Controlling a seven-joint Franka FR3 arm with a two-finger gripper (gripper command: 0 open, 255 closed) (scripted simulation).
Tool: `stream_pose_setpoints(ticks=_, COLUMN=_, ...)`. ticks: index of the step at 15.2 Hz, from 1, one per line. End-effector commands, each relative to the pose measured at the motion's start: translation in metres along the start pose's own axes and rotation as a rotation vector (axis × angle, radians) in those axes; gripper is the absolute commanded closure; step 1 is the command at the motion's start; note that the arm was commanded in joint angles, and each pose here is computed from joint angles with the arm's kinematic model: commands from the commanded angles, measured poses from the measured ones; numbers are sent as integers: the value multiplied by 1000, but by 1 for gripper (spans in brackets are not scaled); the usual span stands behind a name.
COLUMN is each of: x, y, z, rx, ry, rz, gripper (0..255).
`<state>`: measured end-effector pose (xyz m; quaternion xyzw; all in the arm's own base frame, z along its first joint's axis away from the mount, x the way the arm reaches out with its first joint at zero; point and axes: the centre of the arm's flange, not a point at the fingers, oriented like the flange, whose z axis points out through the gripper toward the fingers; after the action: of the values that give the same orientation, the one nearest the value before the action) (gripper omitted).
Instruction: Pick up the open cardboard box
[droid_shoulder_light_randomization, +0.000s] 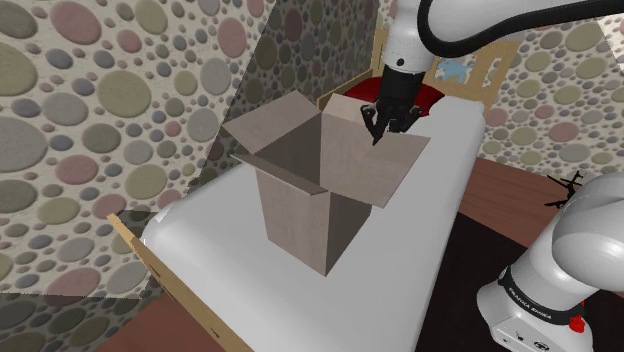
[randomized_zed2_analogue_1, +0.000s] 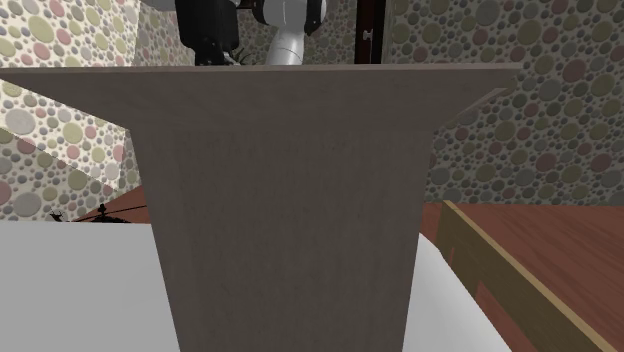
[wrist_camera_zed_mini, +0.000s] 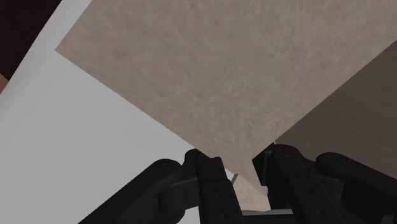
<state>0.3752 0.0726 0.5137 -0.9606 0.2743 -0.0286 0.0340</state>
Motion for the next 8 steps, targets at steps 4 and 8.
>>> stream_pose_setpoints(ticks=4, x=1, y=0, z=-4, rx=-1, ry=-2, rz=0, gripper=255)
stream_pose_setpoints(ticks=8, x=1, y=-2, z=-25, rx=-1, ry=-2, rz=0, gripper=255)
